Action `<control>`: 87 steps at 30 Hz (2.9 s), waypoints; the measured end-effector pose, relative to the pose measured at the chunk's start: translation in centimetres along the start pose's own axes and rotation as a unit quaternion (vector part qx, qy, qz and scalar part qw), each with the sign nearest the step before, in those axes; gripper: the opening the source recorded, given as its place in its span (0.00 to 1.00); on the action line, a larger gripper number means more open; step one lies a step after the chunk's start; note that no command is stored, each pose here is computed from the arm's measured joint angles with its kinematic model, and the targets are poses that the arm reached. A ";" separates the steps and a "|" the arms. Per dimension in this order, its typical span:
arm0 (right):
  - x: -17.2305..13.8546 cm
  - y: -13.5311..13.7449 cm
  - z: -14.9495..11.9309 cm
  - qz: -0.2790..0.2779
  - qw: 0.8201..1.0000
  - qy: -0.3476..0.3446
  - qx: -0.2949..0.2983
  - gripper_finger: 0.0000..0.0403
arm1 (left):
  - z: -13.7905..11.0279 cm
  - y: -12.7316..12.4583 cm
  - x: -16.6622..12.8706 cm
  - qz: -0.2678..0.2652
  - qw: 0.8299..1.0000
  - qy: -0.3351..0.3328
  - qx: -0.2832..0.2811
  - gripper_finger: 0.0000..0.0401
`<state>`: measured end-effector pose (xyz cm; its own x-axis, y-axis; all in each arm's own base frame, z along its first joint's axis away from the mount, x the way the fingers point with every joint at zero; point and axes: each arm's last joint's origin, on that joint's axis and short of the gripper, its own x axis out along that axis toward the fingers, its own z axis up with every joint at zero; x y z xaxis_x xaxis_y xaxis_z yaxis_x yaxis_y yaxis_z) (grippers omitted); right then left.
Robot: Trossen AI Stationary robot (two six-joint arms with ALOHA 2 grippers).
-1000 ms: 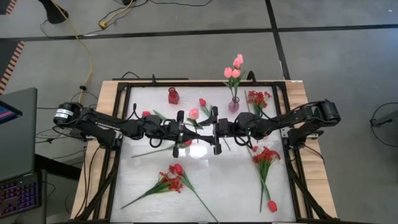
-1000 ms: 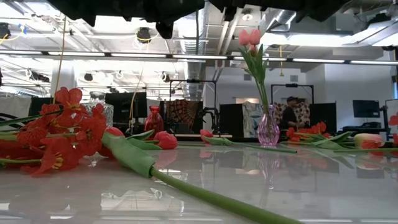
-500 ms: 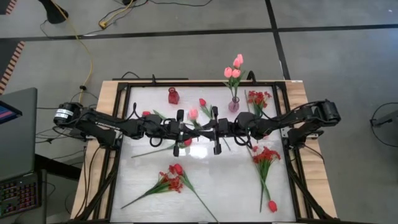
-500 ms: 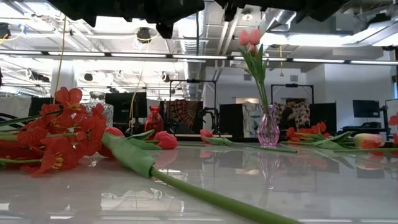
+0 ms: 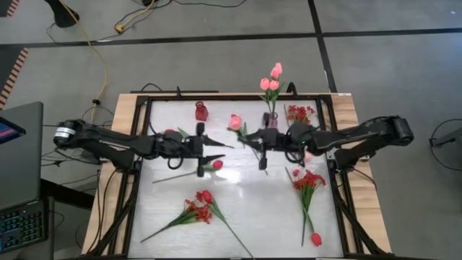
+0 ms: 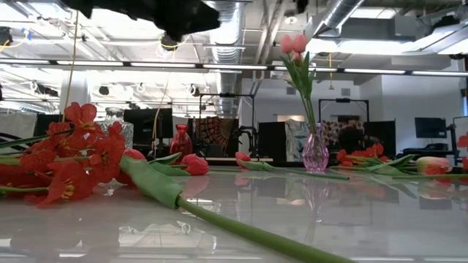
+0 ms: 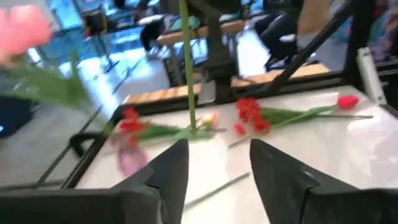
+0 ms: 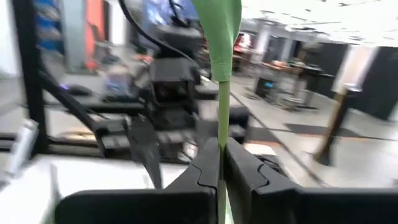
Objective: Sort flowers into vase by color
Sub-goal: Put the pink tulip into the purple vase
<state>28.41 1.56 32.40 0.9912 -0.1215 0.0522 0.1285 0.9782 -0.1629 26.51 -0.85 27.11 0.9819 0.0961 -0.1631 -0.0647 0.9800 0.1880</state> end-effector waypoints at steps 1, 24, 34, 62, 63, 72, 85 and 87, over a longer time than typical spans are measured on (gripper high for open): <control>-0.6 -0.3 0.4 -0.013 1.000 0.007 -0.013 0.09 | 0.2 0.2 -0.6 0.006 1.000 0.004 -0.002 0.42; -10.0 -10.0 -5.9 -0.287 0.956 -0.032 0.050 0.09 | 1.5 1.6 -5.9 0.040 0.997 0.037 -0.058 0.44; -10.9 -10.6 -8.1 -0.317 0.944 -0.042 0.074 0.09 | 1.5 1.7 -5.9 0.043 0.997 0.038 -0.058 0.44; -9.9 -11.6 -11.2 -0.338 0.934 -0.043 0.104 0.09 | 1.5 1.7 -5.9 0.043 0.996 0.038 -0.063 0.44; -9.8 -11.5 -11.2 -0.336 0.935 -0.044 0.104 0.09 | 1.5 1.7 -5.9 0.042 0.996 0.038 -0.063 0.44; -9.7 -11.4 -11.4 -0.334 0.936 -0.036 0.104 0.09 | 1.5 1.7 -5.9 0.042 0.996 0.039 -0.063 0.44; -8.7 -11.7 -13.7 -0.357 0.927 0.016 0.118 0.09 | 1.3 1.6 -5.9 0.040 0.996 0.048 -0.068 0.44; -8.5 -11.7 -13.9 -0.358 0.926 0.014 0.117 0.09 | 1.2 1.6 -5.9 0.038 0.995 0.054 -0.069 0.44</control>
<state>18.89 -11.23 20.14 0.6559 -0.7539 0.0376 0.7457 0.6549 0.1225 20.83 -0.07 29.49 0.9488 0.1820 -0.2580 -0.1695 0.9830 0.0700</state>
